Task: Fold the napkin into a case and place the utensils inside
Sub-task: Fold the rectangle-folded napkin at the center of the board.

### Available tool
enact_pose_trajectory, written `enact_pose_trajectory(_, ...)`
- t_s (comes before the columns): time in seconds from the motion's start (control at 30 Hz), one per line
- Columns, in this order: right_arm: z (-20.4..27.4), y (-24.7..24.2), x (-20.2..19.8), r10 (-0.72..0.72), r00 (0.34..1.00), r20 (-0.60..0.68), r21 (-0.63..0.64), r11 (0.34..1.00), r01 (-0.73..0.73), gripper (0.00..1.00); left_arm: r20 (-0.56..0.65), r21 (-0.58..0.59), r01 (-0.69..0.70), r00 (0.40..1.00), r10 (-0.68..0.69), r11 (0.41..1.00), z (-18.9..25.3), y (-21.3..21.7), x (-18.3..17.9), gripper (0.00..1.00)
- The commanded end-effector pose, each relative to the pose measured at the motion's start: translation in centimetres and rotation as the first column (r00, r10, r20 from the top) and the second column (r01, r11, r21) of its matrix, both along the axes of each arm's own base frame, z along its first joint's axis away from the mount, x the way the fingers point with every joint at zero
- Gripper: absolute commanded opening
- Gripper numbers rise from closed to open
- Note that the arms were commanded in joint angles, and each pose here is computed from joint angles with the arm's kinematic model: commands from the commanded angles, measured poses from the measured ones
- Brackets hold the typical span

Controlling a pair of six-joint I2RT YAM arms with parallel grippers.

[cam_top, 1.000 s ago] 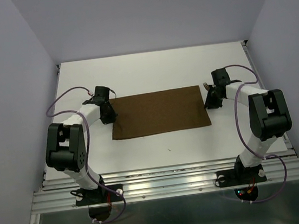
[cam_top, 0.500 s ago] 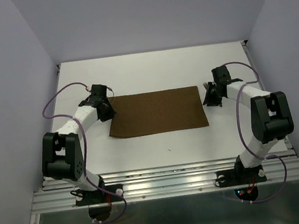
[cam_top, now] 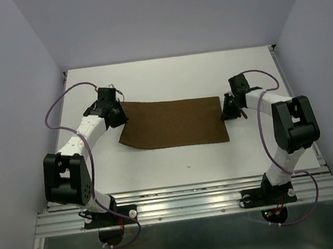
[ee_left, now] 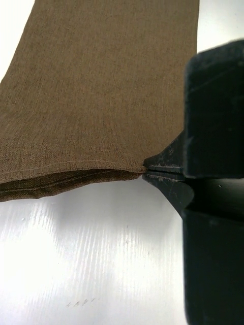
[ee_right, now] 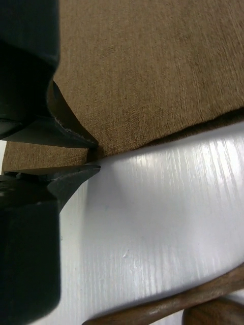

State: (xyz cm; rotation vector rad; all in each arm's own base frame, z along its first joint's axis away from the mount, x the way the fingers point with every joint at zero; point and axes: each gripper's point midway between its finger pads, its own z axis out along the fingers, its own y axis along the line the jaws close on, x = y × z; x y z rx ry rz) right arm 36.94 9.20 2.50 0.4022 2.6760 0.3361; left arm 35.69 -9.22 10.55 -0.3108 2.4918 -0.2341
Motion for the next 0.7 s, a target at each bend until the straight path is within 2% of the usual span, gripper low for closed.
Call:
enact_pose_trajectory(0.0,0.3,0.2,0.5,0.021,1.000,0.021,-0.015,1.000,-0.021,0.22,0.088,-0.015,0.066,0.994,-0.064,0.998,3.8,-1.1,0.7,0.00)
enact_pose_trajectory(0.07,0.3,0.6,0.2,0.028,0.999,0.023,-0.008,1.000,-0.028,0.14,0.107,-0.016,0.090,0.990,-0.087,0.996,4.8,-1.9,1.0,0.00)
enact_pose_trajectory(0.17,0.3,1.5,-0.1,0.037,0.999,0.024,0.016,0.999,-0.037,0.10,0.119,-0.027,0.137,0.984,-0.133,0.990,5.8,-3.6,1.0,0.00)
enact_pose_trajectory(0.37,0.4,3.7,-0.6,0.040,0.998,0.039,0.054,0.998,-0.042,0.07,0.148,-0.072,0.206,0.970,-0.194,0.976,7.7,-7.4,1.1,0.00)
enact_pose_trajectory(0.67,0.0,5.8,-0.8,0.033,0.999,0.034,0.106,0.994,-0.036,0.07,0.177,-0.117,0.349,0.929,-0.326,0.930,9.4,-14.8,0.8,0.00)
